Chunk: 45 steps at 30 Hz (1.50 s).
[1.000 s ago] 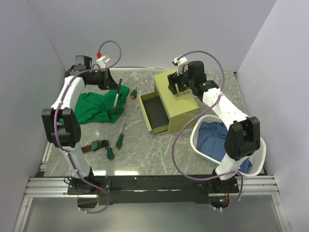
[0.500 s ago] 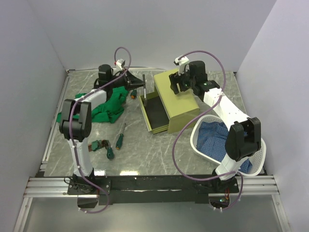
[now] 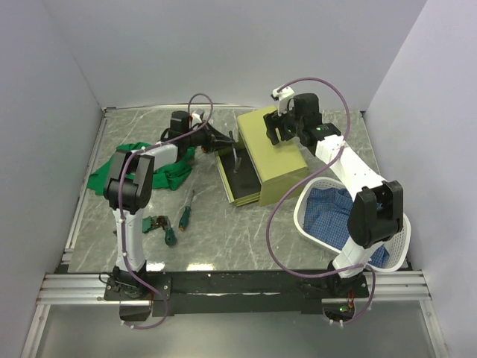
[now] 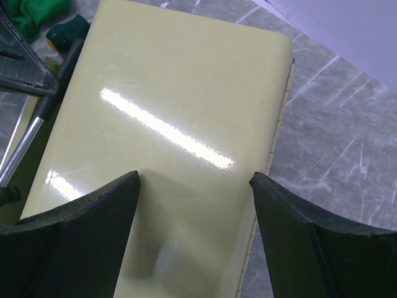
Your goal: Sort the tools into containers
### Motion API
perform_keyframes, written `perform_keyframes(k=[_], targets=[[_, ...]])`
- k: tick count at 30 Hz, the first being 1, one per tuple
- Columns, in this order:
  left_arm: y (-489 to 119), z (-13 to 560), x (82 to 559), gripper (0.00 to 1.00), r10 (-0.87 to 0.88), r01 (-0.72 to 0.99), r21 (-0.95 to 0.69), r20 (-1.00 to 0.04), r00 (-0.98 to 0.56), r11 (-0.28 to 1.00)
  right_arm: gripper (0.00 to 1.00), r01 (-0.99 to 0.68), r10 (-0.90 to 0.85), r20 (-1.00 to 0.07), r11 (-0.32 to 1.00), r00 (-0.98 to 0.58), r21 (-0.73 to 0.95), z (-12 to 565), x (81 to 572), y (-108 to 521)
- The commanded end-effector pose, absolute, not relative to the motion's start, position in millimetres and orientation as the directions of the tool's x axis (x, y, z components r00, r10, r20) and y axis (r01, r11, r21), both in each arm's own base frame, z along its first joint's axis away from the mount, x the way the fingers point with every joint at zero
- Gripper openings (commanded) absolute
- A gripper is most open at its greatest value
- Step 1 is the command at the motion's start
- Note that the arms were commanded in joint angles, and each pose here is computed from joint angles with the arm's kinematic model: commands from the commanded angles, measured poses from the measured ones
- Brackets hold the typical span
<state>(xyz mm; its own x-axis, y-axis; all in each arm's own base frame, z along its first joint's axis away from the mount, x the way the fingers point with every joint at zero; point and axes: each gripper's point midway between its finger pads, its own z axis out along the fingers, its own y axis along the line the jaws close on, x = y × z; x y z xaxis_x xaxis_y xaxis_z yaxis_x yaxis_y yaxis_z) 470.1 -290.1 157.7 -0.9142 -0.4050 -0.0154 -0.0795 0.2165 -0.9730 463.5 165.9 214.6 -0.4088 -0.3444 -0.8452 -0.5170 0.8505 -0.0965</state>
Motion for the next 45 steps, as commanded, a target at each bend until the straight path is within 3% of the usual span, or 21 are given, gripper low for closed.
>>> perform_keyframes(k=[1, 5, 10, 14, 15, 16, 19, 22, 25, 29, 32, 35, 37, 38, 40, 42, 45], targets=[[-288, 141, 473, 0.02, -0.437, -0.156, -0.946, 0.017, -0.899, 0.283, 0.80, -0.498, -0.387, -0.702, 0.866, -0.598, -0.053, 153, 433, 144], [-294, 135, 469, 0.14, -0.422, -0.178, -0.937, 0.038, -0.906, 0.299, 0.80, -0.502, -0.386, -0.706, 0.864, -0.594, -0.050, 154, 435, 146], [-305, 124, 455, 0.10, -0.393, -0.206, -0.924, 0.068, -0.917, 0.322, 0.80, -0.504, -0.389, -0.705, 0.862, -0.594, -0.050, 153, 437, 147], [-299, 119, 446, 0.14, -0.408, -0.243, -0.909, 0.090, -0.908, 0.338, 0.80, -0.507, -0.388, -0.705, 0.861, -0.593, -0.047, 153, 438, 147], [-298, 121, 446, 0.20, -0.407, -0.233, -0.909, 0.079, -0.910, 0.344, 0.80, -0.508, -0.389, -0.705, 0.860, -0.594, -0.046, 152, 437, 148], [-299, 123, 447, 0.40, -0.401, -0.218, -0.913, 0.067, -0.914, 0.345, 0.80, -0.509, -0.389, -0.704, 0.859, -0.595, -0.044, 151, 437, 148], [-300, 144, 460, 0.67, -0.393, -0.123, -0.925, -0.031, -0.919, 0.360, 0.80, -0.515, -0.390, -0.705, 0.856, -0.593, -0.040, 152, 436, 149], [-298, 167, 467, 0.77, -0.391, -0.063, -0.916, -0.106, -0.914, 0.396, 0.80, -0.516, -0.388, -0.708, 0.855, -0.590, -0.039, 154, 437, 150], [-286, 198, 466, 0.79, -0.409, -0.029, -0.917, -0.149, -0.901, 0.398, 0.80, -0.517, -0.390, -0.714, 0.855, -0.581, -0.046, 159, 437, 150], [-240, 221, 464, 0.79, -0.486, -0.076, -0.924, -0.126, -0.865, 0.374, 0.80, -0.517, -0.396, -0.715, 0.854, -0.577, -0.056, 160, 435, 147], [-202, 230, 454, 0.79, -0.514, -0.061, -0.905, -0.181, -0.839, 0.420, 0.80, -0.522, -0.398, -0.713, 0.851, -0.576, -0.053, 159, 433, 147], [-171, 227, 440, 0.79, -0.482, 0.019, -0.851, -0.315, -0.818, 0.524, 0.80, -0.525, -0.398, -0.714, 0.850, -0.576, -0.050, 159, 433, 148], [-161, 229, 426, 0.77, -0.401, 0.097, -0.785, -0.414, -0.817, 0.612, 0.80, -0.524, -0.398, -0.717, 0.850, -0.572, -0.053, 161, 435, 148], [-154, 220, 418, 0.77, -0.266, 0.214, -0.682, -0.526, -0.808, 0.699, 0.80, -0.527, -0.401, -0.718, 0.848, -0.569, -0.055, 162, 435, 149], [-140, 206, 394, 0.73, -0.122, 0.259, -0.573, -0.541, -0.832, 0.778, 0.81, -0.528, -0.403, -0.717, 0.847, -0.568, -0.058, 162, 435, 148], [-106, 189, 381, 0.73, 0.063, 0.336, -0.352, -0.603, -0.795, 0.874, 0.81, -0.535, -0.408, -0.717, 0.843, -0.565, -0.058, 163, 433, 148], [-81, 176, 336, 0.73, 0.396, 0.602, -0.117, -0.652, -0.647, 0.790, 0.81, -0.550, -0.416, -0.713, 0.834, -0.565, -0.051, 159, 429, 150]])
